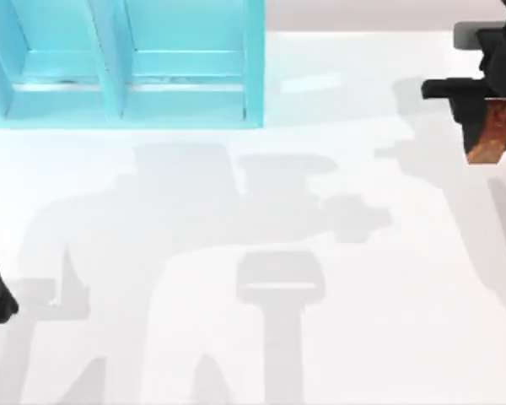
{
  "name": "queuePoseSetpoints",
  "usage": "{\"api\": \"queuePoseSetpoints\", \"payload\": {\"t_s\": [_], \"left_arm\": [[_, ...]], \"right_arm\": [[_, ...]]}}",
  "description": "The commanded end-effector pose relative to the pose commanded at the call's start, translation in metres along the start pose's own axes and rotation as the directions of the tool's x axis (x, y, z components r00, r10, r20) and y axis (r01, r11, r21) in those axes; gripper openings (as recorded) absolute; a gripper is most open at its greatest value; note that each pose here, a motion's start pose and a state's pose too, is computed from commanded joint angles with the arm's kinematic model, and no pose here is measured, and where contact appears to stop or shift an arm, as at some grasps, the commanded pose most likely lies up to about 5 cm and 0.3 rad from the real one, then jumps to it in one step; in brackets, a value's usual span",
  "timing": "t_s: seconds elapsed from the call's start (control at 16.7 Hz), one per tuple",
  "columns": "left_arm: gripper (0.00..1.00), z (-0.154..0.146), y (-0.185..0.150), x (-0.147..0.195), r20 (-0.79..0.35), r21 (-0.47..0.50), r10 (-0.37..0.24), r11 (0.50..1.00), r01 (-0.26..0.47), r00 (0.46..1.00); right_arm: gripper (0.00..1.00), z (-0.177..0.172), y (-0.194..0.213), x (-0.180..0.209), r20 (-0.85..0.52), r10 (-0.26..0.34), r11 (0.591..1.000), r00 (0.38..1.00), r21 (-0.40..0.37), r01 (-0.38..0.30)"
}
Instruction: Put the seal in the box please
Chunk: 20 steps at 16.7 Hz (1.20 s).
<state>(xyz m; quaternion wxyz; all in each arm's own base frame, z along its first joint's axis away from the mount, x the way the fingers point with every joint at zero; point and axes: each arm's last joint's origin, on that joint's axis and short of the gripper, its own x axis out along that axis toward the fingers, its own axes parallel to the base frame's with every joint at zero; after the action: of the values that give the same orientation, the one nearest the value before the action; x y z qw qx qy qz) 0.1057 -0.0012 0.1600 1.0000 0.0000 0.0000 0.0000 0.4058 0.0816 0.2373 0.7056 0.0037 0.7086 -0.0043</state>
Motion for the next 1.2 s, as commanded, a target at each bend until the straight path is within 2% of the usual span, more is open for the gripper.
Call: {"api": "queuePoseSetpoints", "payload": {"t_s": [0.12,0.3,0.48,0.66,0.96,1.2], "left_arm": [[1.00,0.000,0.000,0.000,0.000,0.000,0.000,1.000,0.000,1.000],[1.00,0.000,0.000,0.000,0.000,0.000,0.000,1.000,0.000,1.000],[1.00,0.000,0.000,0.000,0.000,0.000,0.000,1.000,0.000,1.000],[1.00,0.000,0.000,0.000,0.000,0.000,0.000,1.000,0.000,1.000],[1.00,0.000,0.000,0.000,0.000,0.000,0.000,1.000,0.000,1.000],[1.00,0.000,0.000,0.000,0.000,0.000,0.000,1.000,0.000,1.000]], "right_arm": [[0.00,-0.004,-0.066,-0.004,-0.014,-0.002,1.000,1.000,0.000,0.002],[0.00,-0.031,-0.156,-0.012,-0.025,0.001,1.000,1.000,-0.005,-0.002],[0.00,-0.065,-0.211,-0.021,-0.012,0.003,1.000,1.000,-0.003,-0.003],[0.00,-0.085,-0.230,-0.026,0.004,0.001,1.000,1.000,-0.001,-0.001],[0.00,-0.084,-0.231,-0.025,0.002,0.001,1.000,1.000,-0.002,-0.001],[0.00,-0.083,-0.231,0.003,0.004,-0.001,1.000,1.000,-0.003,0.001]]}}
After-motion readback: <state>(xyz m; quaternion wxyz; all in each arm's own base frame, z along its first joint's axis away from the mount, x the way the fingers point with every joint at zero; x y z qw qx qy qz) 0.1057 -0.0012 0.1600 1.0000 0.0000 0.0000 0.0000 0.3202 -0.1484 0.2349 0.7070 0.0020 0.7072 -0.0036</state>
